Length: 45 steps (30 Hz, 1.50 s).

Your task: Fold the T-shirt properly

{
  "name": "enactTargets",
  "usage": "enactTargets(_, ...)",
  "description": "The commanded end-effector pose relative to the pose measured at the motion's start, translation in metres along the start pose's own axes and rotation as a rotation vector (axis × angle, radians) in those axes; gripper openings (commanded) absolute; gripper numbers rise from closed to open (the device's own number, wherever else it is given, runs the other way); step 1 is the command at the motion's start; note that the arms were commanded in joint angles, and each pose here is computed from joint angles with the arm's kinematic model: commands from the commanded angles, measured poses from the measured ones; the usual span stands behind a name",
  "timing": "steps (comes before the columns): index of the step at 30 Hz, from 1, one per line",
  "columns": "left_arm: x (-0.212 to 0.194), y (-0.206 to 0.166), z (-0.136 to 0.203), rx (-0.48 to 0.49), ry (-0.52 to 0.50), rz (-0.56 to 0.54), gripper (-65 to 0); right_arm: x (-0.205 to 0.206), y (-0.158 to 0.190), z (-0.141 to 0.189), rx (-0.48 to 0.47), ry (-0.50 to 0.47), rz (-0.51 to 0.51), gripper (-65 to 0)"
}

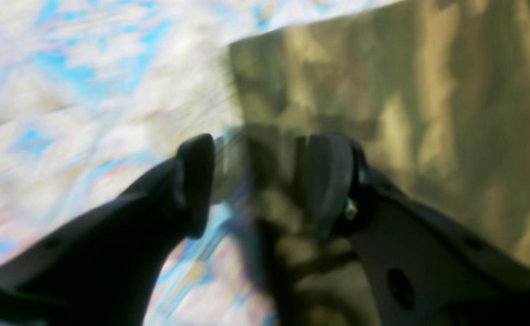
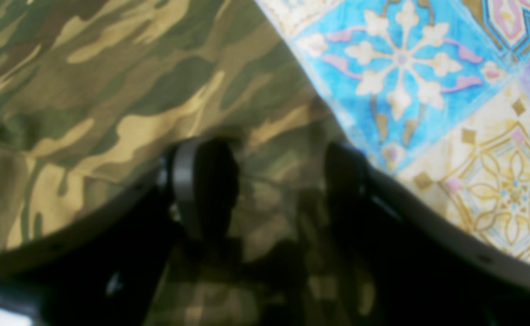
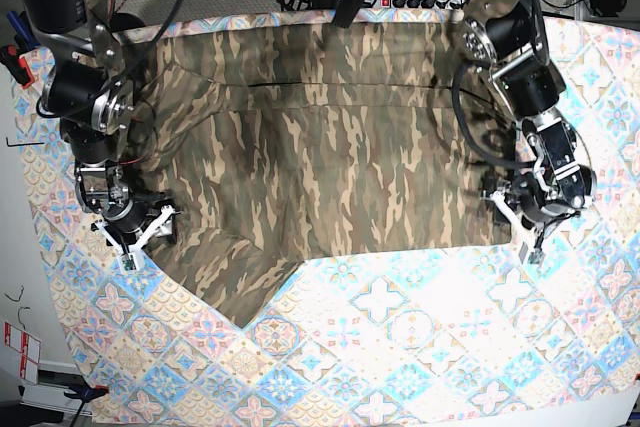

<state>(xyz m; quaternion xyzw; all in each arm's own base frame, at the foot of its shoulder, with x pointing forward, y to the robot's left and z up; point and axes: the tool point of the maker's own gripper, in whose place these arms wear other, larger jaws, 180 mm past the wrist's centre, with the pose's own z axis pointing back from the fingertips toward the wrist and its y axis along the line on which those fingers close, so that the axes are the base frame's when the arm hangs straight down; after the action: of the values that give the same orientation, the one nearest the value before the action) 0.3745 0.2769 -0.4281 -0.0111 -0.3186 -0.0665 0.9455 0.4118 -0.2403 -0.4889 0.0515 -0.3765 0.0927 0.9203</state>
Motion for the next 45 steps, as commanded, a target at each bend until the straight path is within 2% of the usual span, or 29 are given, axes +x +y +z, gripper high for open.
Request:
enactTargets(1,0.023,0.028,0.009,0.046,-0.081,0.058,-31.8,-0.018,0.004,0.001,0.022,0.093,0.029,-28.2)
enactTargets(4,0.02,0.044,0.003,0.029,-0.115,0.165,-31.8,-0.018,0.004,0.001,0.022,0.093,0.029,-28.2)
enactTargets(7,0.018,0.05,-0.003,0.005,-0.129,0.194,-31.8,-0.018,0.004,0.001,0.022,0.093,0.029,-28.2)
enactTargets(19,0.016,0.0,-0.04,-0.171,-0.183,0.324,-31.7,-0.019,0.004,0.001,0.022,0.099,0.031,-28.1)
enactTargets(30,0.02,-0.044,-0.054,-0.262,-0.144,0.311,-32.2,-0.022,0.005,0.001,0.025,0.124,0.033,-28.4)
enactTargets(32,0.003,-0.046,-0.055,-0.261,-0.117,0.317,-32.3,-0.023,0.005,0.001,0.025,0.125,0.032,-30.3)
enactTargets(33,-0.002,-0.046,-0.056,-0.26,-0.109,0.318,-32.4,-0.024,0.006,0.001,0.026,0.129,0.033,-33.4)
enactTargets(35,-0.008,-0.047,-0.056,-0.26,-0.099,0.318,-35.5,-0.025,0.006,0.001,0.028,0.134,0.044,-42.6)
enactTargets(38,-0.016,-0.048,-0.056,-0.259,-0.085,0.321,-47.0,-0.025,0.007,0.001,0.031,0.139,0.055,-55.6)
enactTargets(41,-0.018,-0.048,-0.056,-0.259,-0.082,0.322,-56.8,-0.024,0.007,0.0,0.031,0.137,0.055,-58.5)
enactTargets(45,-0.02,-0.049,-0.056,-0.257,-0.075,0.312,-62.4,-0.022,0.006,0.0,0.028,0.129,0.051,-60.3)
